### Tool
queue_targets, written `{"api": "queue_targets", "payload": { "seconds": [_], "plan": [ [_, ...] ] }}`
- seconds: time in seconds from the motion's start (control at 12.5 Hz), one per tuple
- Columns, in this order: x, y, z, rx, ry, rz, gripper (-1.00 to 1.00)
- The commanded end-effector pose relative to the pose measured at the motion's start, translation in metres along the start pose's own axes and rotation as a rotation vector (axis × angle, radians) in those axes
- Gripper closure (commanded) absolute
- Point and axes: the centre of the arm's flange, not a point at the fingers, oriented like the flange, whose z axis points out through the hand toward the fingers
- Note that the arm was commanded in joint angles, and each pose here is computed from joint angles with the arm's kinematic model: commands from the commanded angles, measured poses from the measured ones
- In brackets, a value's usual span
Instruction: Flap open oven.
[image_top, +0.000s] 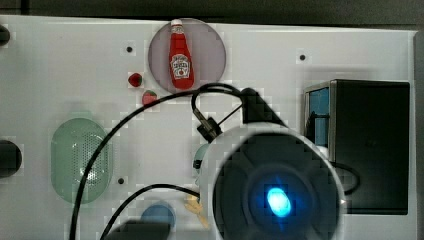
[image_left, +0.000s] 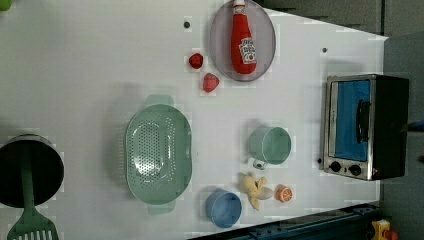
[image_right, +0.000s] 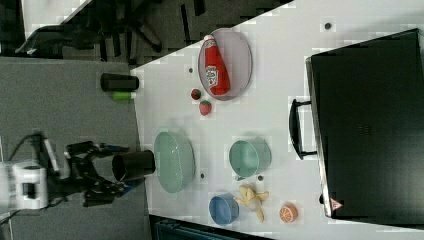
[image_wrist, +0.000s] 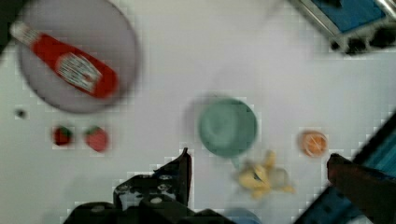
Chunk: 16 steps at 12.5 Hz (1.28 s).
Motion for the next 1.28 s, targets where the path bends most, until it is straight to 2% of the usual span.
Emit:
{"api": "queue_targets", "payload": {
  "seconds": [0.08,0.16,0.64,0.72,0.96,1.12,1.28],
  "plan": [
    [0.015,0.003,0.011,-0.004,-0.015,-0.003,-1.00],
    [0.015,0.003,0.011,-0.004,-0.015,-0.003,-0.90],
    [0.021,0.010,0.019,-0.014,-0.029,0.015,0.54],
    [0.023,0.013,0.026,-0.022,-0.039,0.021,0.65],
    [0.031,0.022,0.055,-0.067,-0.073,-0.010,0.65],
    [0.038,0.028,0.074,-0.095,-0.054,-0.109,0.65],
    [0.052,0.036,0.092,-0.081,-0.013,-0.237,0.65]
  ]
}}
